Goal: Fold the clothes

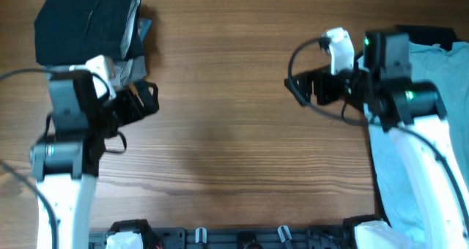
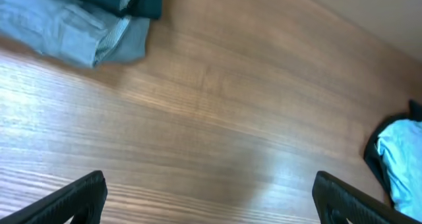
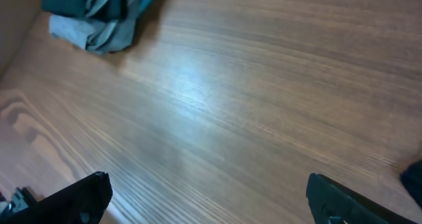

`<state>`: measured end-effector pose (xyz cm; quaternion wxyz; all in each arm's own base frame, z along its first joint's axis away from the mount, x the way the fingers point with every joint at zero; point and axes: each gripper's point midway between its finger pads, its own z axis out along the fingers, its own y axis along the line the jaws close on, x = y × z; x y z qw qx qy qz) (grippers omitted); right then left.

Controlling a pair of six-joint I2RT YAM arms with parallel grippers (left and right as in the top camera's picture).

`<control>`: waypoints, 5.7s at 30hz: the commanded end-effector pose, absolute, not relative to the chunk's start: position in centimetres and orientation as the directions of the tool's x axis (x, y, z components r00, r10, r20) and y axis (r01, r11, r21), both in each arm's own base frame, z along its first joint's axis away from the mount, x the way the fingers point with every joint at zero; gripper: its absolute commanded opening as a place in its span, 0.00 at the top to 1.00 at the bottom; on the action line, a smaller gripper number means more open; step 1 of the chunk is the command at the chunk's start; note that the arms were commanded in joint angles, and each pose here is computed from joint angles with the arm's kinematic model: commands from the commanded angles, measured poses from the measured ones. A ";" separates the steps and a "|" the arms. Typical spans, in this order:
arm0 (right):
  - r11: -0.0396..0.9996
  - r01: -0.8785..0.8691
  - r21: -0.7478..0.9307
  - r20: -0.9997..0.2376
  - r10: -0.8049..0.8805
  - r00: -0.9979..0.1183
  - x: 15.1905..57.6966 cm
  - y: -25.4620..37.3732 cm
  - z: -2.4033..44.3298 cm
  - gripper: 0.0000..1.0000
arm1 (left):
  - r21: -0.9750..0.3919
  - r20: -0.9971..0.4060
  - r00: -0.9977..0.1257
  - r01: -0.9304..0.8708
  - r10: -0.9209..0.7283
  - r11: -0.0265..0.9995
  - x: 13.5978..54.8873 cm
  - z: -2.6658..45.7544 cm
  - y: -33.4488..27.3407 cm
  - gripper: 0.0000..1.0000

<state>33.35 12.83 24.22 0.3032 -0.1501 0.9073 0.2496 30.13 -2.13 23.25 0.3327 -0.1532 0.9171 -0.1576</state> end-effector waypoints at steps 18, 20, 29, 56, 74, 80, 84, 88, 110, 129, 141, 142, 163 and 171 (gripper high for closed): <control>0.872 0.472 0.127 -0.255 0.489 -0.834 38.4 -11.1 6.8 0.31 | -0.449 -0.510 -0.772 -0.137 -0.380 0.883 31.5 23.1 -3.7 0.00; 0.868 0.489 0.084 -0.205 0.495 -0.844 37.2 -11.3 5.7 0.39 | -0.449 -0.510 -0.772 -0.138 -0.380 0.883 31.5 23.1 -3.7 0.00; 0.834 0.552 -0.003 -0.091 0.549 -0.831 35.5 -12.0 1.5 0.39 | -0.448 -0.511 -0.771 -0.138 -0.380 0.883 31.5 23.1 -3.6 0.00; 0.844 0.148 0.515 -0.315 0.347 -0.883 39.5 -9.5 8.5 0.96 | -0.446 -0.511 -0.771 -0.140 -0.380 0.884 31.5 23.1 -3.6 0.00; 0.873 0.292 0.390 -0.347 0.434 -0.832 38.5 -10.8 11.9 0.83 | -0.446 -0.511 -0.771 -0.140 -0.380 0.884 31.5 23.1 -3.6 0.00; 0.953 0.122 0.277 -0.408 0.232 -0.883 40.6 -6.0 11.5 0.59 | -0.447 -0.511 -0.771 -0.140 -0.380 0.884 31.5 23.1 -3.6 0.00; 0.986 0.073 0.153 -0.427 0.133 -0.895 42.1 -3.9 10.1 0.53 | -0.446 -0.511 -0.771 -0.140 -0.380 0.884 31.5 23.1 -3.6 0.00; 0.993 0.119 0.007 -0.379 0.112 -0.919 42.6 -4.8 6.8 0.52 | -0.443 -0.509 -0.772 -0.143 -0.380 0.885 31.6 23.0 -3.5 0.00; 0.988 0.153 -0.028 -0.287 0.139 -0.948 42.7 -5.5 0.7 0.96 | -0.420 -0.365 -0.848 -0.218 -0.384 0.881 32.3 18.3 -3.5 0.00; 0.963 0.195 0.184 -0.460 0.260 -0.849 42.3 -9.8 10.3 0.96 | -0.438 -0.376 -0.845 -0.201 -0.382 0.876 31.9 19.1 -3.8 0.00; 0.979 0.140 0.147 -0.354 0.184 -0.917 42.0 -6.7 6.1 0.17 | -0.438 -0.378 -0.843 -0.200 -0.382 0.876 31.9 19.2 -3.8 0.00; 0.984 0.148 0.102 -0.326 0.174 -0.929 41.7 -7.0 5.0 0.16 | -0.438 -0.378 -0.844 -0.200 -0.382 0.876 31.9 19.2 -3.8 0.00; 0.964 0.263 -0.042 -0.291 0.240 -0.926 41.4 -10.3 2.2 0.96 | -0.437 -0.371 -0.846 -0.204 -0.382 0.876 31.8 19.1 -3.8 0.00; 0.909 0.390 0.143 -0.510 0.406 -0.758 41.4 -14.8 12.3 0.96 | -0.449 -0.400 -0.834 -0.183 -0.380 0.875 31.8 20.3 -4.0 0.01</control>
